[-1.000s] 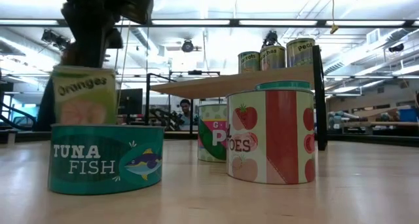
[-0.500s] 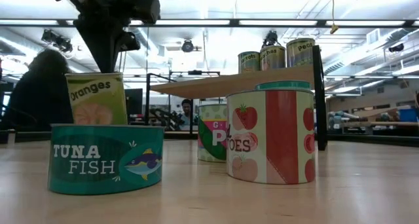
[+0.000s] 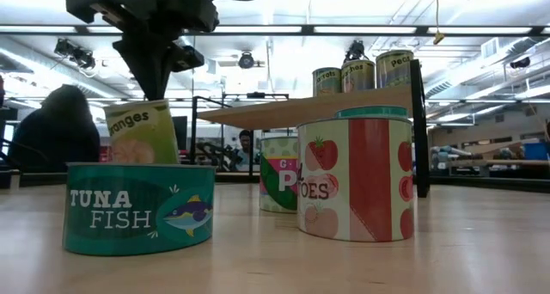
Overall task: Pick and place cans onto a shelf
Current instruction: Put the canned oranges on the shelf
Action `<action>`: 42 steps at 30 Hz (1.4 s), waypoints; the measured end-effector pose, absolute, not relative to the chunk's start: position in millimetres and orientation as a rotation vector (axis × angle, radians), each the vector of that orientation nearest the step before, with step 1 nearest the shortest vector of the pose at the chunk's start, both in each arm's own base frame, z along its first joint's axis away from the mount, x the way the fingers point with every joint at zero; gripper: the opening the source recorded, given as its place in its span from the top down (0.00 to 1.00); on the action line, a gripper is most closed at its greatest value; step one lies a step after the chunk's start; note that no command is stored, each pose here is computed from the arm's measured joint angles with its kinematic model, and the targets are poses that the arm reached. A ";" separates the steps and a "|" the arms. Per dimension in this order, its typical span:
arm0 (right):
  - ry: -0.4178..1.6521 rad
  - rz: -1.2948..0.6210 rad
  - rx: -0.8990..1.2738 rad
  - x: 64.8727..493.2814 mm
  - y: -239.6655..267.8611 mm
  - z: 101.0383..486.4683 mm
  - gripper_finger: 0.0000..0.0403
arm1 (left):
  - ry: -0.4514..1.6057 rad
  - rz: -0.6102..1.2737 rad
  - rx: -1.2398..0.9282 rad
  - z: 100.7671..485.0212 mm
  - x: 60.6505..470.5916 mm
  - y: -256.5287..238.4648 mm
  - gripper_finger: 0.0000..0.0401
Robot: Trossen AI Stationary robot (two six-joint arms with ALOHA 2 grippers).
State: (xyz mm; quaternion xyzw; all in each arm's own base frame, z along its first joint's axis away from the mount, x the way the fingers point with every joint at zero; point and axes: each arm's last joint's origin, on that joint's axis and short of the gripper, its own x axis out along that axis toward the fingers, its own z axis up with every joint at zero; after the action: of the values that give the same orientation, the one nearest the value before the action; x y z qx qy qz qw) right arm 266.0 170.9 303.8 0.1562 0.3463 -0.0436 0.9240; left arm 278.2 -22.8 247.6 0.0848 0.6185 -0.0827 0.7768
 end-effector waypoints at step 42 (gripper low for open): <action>0.679 -0.140 0.389 275.2 159.2 305.6 0.98 | 1.403 -0.147 0.147 244.4 284.0 9.4 0.47</action>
State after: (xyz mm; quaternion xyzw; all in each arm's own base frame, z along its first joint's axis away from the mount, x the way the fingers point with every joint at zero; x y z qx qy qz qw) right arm 275.2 159.2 305.6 0.1896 0.3306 -0.0684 0.9220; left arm 284.0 9.4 244.4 0.0674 0.6442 -0.0677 0.7589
